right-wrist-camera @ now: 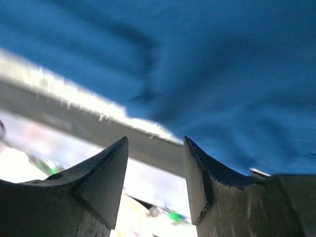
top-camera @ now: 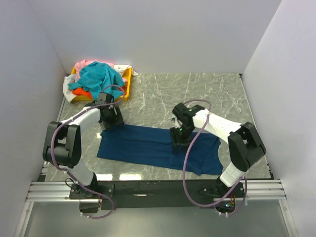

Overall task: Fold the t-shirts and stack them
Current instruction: Fold the tshirt

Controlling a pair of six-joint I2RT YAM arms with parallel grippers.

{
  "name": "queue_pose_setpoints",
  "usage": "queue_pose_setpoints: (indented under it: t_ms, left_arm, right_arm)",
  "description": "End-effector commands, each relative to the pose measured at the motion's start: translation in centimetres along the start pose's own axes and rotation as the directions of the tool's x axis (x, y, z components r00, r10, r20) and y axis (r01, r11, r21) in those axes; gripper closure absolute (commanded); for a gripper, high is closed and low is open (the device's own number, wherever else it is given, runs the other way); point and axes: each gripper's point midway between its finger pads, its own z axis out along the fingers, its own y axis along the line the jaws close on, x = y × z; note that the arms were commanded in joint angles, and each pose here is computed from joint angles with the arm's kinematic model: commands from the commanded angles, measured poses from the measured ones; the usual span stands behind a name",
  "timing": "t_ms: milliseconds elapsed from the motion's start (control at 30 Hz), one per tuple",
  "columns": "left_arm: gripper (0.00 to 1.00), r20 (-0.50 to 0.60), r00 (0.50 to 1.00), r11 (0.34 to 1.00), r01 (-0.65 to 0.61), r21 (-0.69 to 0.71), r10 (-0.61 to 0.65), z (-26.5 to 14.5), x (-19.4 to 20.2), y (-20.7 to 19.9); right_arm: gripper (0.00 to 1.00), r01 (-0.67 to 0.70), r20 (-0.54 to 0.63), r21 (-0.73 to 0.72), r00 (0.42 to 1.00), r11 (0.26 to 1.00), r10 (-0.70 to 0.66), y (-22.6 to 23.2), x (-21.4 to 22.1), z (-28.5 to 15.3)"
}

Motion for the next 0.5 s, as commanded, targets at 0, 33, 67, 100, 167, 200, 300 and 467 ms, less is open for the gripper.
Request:
queue_pose_setpoints:
  t_ms: [0, 33, 67, 100, 167, 200, 300, 467]
  left_arm:
    - [0.22, 0.083, 0.997, 0.999, -0.015, 0.05, 0.01, -2.0, -2.5, -1.9]
    - [0.22, 0.069, 0.998, 0.998, -0.008, 0.067, 0.003, -1.7, -2.2, -2.3]
    - [0.22, 0.062, 0.998, 0.997, -0.009, 0.078, 0.004, -1.6, -2.0, -2.7]
    - [0.22, 0.063, 0.998, 0.996, -0.002, 0.092, -0.003, -1.4, -2.0, -3.0]
    - [0.22, 0.042, 0.999, 0.992, 0.001, 0.126, -0.007, -0.9, -1.5, -3.8]
    - [0.22, 0.027, 0.999, 0.99, 0.015, 0.138, -0.019, -0.6, -1.0, -4.0]
    - [0.21, -0.008, 0.999, 0.984, 0.04, 0.171, -0.04, 0.5, -0.1, -4.3]
    - [0.2, -0.052, 0.997, 0.985, 0.056, 0.162, -0.048, 2.5, 1.3, -3.7]
  right_arm:
    - [0.44, -0.181, 0.139, 0.076, 0.976, 0.98, 0.17, -4.1, -2.4, -2.5]
    - [0.44, -0.238, 0.165, 0.077, 0.961, 0.968, 0.223, -5.1, -2.5, -2.9]
    - [0.44, -0.323, 0.211, 0.085, 0.93, 0.943, 0.3, -7.5, -3.3, -3.7]
    - [0.44, -0.361, 0.245, 0.079, 0.911, 0.929, 0.333, -8.5, -3.7, -4.4]
    - [0.44, -0.435, 0.293, 0.083, 0.871, 0.897, 0.395, -10.8, -4.2, -5.2]
    - [0.44, -0.489, 0.32, 0.085, 0.838, 0.868, 0.441, -12.6, -4.6, -5.7]
    - [0.45, -0.568, 0.352, 0.104, 0.789, 0.816, 0.504, -15.8, -5.0, -6.1]
    - [0.46, -0.664, 0.393, 0.103, 0.711, 0.741, 0.583, -19.6, -5.3, -6.3]
